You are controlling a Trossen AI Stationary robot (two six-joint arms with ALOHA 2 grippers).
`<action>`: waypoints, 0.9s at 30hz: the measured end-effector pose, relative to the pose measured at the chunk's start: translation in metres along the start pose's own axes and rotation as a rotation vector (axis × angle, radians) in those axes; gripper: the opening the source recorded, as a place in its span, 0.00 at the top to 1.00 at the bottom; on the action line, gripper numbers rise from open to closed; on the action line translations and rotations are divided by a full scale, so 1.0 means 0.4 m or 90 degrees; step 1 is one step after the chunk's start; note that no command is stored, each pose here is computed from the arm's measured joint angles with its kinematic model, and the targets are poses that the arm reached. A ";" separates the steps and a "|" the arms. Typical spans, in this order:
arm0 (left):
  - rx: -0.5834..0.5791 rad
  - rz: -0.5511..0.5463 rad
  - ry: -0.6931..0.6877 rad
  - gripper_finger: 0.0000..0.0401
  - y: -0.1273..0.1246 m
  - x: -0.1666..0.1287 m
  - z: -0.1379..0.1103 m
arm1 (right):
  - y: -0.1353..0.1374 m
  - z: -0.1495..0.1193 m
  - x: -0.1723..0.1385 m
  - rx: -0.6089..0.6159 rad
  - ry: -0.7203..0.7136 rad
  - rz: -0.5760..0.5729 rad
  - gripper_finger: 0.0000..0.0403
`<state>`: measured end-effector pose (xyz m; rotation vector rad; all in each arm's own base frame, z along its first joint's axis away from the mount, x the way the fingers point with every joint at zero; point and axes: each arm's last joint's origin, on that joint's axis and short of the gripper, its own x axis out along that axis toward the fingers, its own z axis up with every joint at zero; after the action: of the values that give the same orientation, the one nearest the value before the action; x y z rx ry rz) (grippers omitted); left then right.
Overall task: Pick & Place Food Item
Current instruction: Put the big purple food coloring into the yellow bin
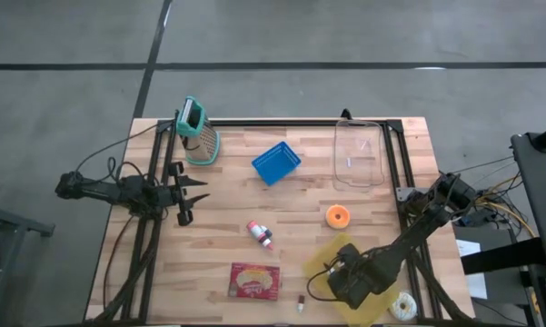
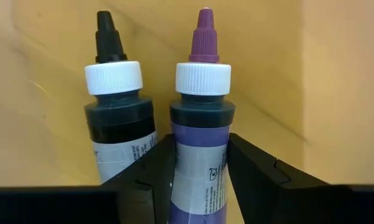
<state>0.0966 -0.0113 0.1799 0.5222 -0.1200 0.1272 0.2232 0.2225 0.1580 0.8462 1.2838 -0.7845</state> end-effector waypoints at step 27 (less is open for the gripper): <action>0.000 0.000 0.000 0.62 0.000 0.000 0.000 | 0.006 -0.002 0.000 0.024 0.005 0.009 0.54</action>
<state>0.0966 -0.0113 0.1799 0.5226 -0.1198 0.1271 0.2250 0.2245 0.1583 0.8887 1.2726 -0.7968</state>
